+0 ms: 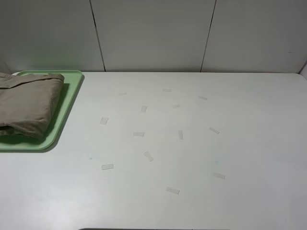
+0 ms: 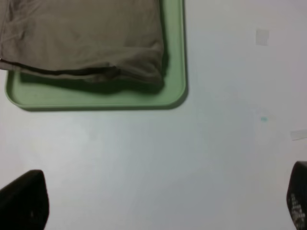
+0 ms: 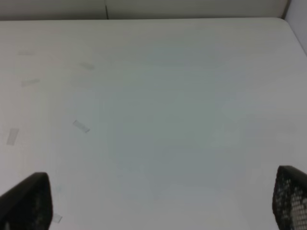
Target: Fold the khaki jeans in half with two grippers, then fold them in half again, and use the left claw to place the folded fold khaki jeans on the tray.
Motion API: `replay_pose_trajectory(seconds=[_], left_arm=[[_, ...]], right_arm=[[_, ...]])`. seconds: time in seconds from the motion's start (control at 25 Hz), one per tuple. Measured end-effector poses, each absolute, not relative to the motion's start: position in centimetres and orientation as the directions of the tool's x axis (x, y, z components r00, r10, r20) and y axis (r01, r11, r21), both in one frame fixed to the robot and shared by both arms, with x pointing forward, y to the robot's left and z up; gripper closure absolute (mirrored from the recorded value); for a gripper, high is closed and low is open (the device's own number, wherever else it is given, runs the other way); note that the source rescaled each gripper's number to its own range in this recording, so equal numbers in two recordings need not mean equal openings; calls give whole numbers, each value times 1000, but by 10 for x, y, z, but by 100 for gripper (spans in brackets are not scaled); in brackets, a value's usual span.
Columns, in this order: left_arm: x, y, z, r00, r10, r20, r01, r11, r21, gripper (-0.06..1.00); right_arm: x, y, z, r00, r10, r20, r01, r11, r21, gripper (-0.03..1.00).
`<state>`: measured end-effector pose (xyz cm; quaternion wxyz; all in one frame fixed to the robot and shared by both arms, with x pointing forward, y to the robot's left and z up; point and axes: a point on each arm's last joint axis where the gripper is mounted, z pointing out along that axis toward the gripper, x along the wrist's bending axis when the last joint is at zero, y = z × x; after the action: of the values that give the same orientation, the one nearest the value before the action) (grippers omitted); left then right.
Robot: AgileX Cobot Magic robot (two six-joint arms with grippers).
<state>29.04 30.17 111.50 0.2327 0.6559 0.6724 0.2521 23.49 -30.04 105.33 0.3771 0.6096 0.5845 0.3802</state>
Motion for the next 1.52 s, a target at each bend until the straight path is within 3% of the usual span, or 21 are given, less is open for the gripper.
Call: replay_pose_trajectory(seconds=[0.4,0.76,0.96,1.52], left_arm=[[257,289,1078,75,994,78,669,-108,736,-5],[240,293,1042,50,999,17,647,-46,761,-5],[228,292,1040,51,998,26,581,-51,812,-5],[227,292,1039,51,998,28,575,-52,816,-5]], right_arm=[[235,-300,1053,28,999,23,426,-32,904,-3],[235,-300,1053,28,999,23,426,-32,904,-3],[235,-300,1053,28,999,23,426,-32,904,-3],[235,-304,1053,67,998,3,424,-31,905,-3]])
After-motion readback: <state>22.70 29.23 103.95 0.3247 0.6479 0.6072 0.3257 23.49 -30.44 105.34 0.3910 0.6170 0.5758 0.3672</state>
